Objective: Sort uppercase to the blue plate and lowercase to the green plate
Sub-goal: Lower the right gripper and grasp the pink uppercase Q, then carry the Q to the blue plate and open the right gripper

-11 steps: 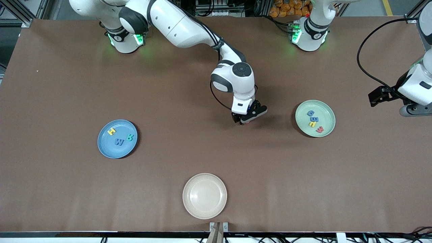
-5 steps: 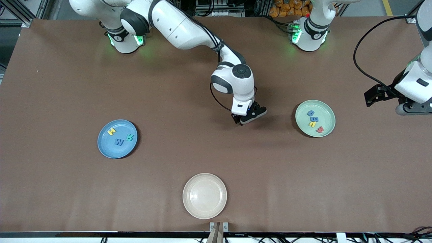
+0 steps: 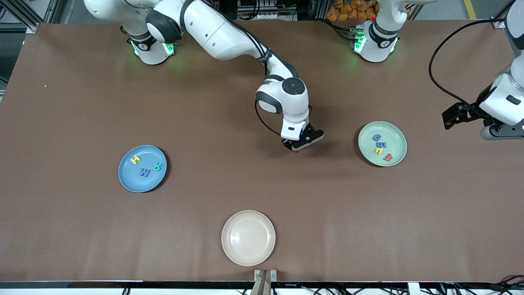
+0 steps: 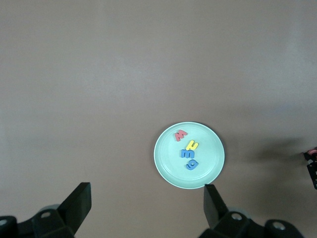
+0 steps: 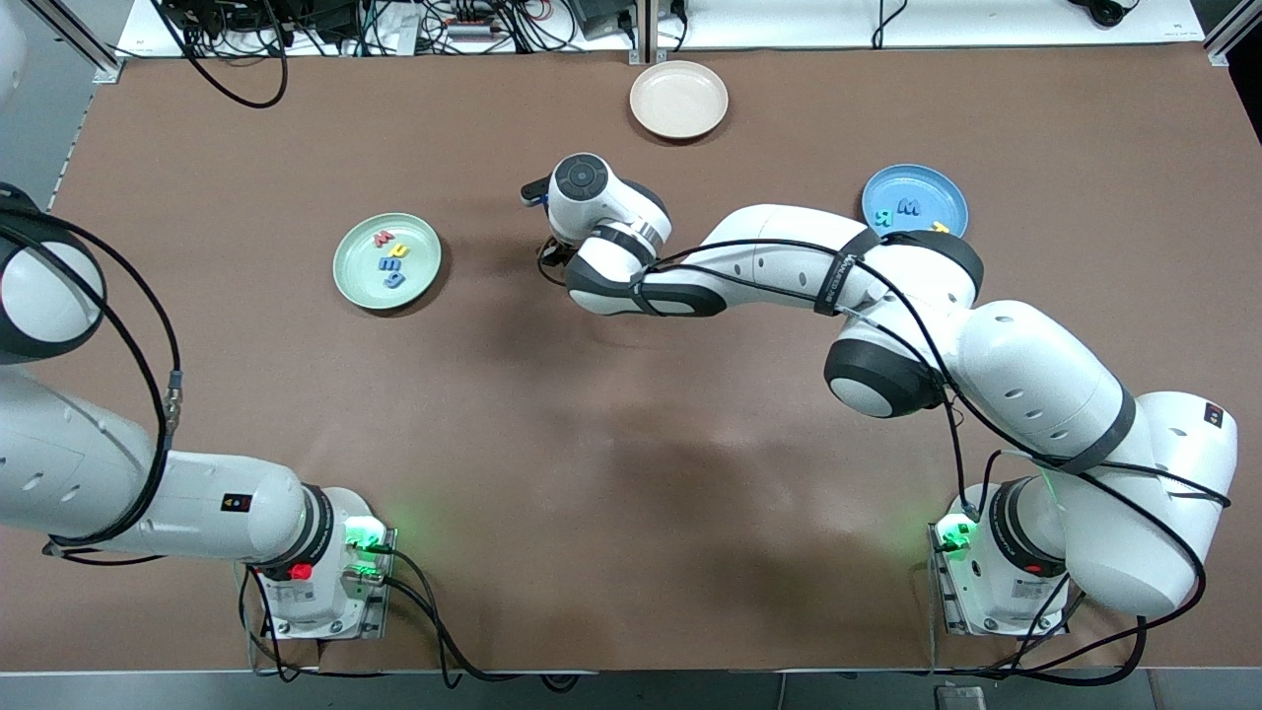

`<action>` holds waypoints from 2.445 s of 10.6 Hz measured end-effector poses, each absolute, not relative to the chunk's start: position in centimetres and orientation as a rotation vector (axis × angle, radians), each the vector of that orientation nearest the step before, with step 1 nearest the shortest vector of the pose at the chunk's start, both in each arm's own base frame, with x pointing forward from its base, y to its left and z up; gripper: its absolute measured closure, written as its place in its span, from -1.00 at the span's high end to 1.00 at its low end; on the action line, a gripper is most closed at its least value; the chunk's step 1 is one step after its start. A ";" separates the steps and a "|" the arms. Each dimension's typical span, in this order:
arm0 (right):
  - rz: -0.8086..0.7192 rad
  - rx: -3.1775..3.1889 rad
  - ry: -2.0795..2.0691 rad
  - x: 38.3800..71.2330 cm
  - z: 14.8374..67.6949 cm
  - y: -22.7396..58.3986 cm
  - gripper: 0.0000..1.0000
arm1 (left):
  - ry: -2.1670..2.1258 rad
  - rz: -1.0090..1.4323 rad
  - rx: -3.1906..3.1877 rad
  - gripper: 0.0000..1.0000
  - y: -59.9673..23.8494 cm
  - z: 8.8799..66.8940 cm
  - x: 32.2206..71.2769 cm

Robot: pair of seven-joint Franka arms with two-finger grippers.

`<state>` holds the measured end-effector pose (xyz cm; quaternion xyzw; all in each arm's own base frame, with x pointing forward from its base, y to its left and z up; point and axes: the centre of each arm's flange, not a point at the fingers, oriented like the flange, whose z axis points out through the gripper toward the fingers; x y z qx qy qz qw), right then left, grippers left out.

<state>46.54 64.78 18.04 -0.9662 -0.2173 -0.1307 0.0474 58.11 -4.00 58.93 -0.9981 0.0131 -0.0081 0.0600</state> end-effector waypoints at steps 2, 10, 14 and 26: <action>-0.378 -2.976 -0.650 47.1 18.8 64.5 -0.29 | 0.046 -0.026 -3.023 1.00 -4.3 59.0 58.1; -0.147 -3.086 -0.280 60.8 41.3 40.9 -0.29 | 0.074 -0.036 -3.025 1.00 -5.4 59.3 58.0; 0.128 -3.152 -0.069 61.2 41.5 19.7 -0.29 | 0.029 -0.019 -3.100 1.00 -4.7 59.1 58.0; 0.157 -3.101 0.120 58.0 20.7 2.7 -0.29 | -0.033 -0.002 -3.163 1.00 -3.4 57.8 56.1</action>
